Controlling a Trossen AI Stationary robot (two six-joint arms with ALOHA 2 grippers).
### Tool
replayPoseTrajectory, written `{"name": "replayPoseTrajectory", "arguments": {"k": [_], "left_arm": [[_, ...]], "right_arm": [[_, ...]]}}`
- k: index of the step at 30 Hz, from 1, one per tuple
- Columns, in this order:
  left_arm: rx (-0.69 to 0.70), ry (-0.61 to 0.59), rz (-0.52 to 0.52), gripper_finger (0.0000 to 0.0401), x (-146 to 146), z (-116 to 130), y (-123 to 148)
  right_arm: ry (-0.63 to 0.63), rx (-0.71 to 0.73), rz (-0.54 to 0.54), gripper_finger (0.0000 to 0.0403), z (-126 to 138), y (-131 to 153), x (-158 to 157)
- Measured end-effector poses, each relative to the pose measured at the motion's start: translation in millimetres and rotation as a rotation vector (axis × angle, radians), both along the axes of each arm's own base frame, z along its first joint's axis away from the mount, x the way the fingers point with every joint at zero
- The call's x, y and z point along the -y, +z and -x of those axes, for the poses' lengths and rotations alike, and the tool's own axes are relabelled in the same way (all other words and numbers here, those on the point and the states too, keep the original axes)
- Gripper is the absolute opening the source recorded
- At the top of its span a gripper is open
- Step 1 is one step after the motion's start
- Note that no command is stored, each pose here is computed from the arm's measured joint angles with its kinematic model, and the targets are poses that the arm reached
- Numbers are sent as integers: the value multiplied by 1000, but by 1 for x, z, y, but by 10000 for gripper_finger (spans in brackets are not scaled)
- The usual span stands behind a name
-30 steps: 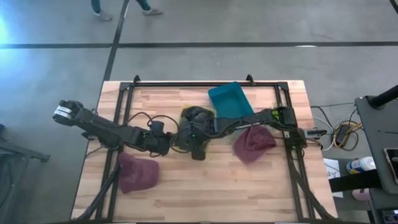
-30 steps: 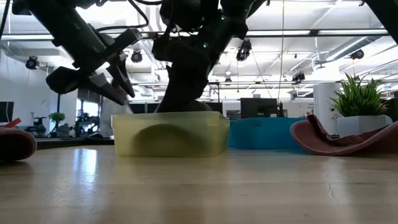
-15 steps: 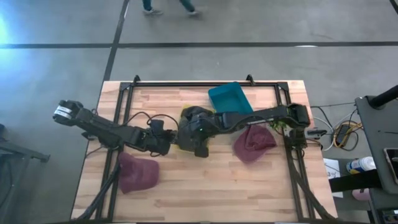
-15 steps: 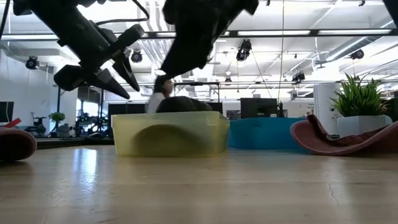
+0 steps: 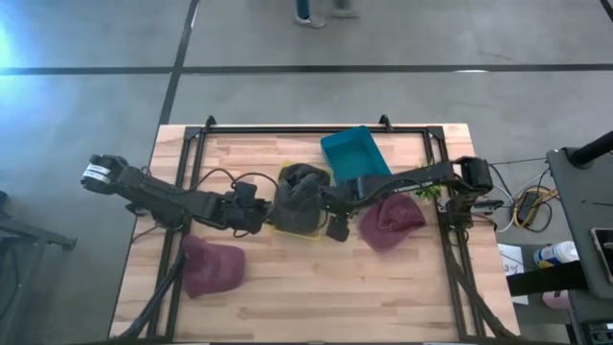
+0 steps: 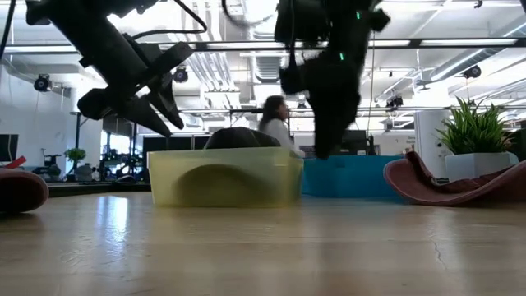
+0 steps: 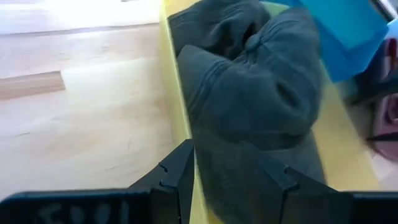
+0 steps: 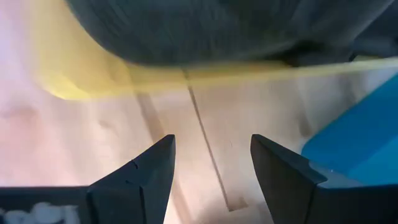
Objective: Pick & Place hat
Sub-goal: Adjust the yellow bin
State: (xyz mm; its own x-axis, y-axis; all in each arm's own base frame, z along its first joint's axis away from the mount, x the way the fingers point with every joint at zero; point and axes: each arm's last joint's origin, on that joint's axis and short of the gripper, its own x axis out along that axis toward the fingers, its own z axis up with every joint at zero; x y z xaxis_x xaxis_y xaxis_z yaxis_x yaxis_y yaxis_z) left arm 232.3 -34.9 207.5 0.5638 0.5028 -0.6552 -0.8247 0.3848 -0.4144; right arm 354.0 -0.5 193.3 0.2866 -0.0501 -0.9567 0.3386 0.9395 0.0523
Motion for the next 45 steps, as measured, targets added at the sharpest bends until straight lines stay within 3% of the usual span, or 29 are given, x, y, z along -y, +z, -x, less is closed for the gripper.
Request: {"name": "replayPoseTrajectory", "arguments": {"k": [2, 12, 22, 27, 32, 39, 45], "left_arm": [[-27, -6, 4, 117, -1, 3, -6], [-89, -12, 56, 117, -3, 18, -35], [-141, 5, 43, 117, -5, 26, -44], [-182, 6, 58, 117, -5, 30, -33], [-195, 24, 24, 117, -7, 37, -8], [-106, 47, -46, 117, -12, 47, 29], [-127, 65, -45, 117, -13, 53, 21]], "right_arm": [[15, -20, 7, 205, 2, -10, 0], [56, 199, 87, 205, -18, -6, 10], [26, 208, 136, 205, -48, -19, 49], [20, 192, 156, 205, -65, -21, 62], [48, 195, 161, 205, -68, -4, 63], [121, 107, 149, 205, -41, 28, 53], [65, 129, 137, 205, -32, 27, 53]]}}
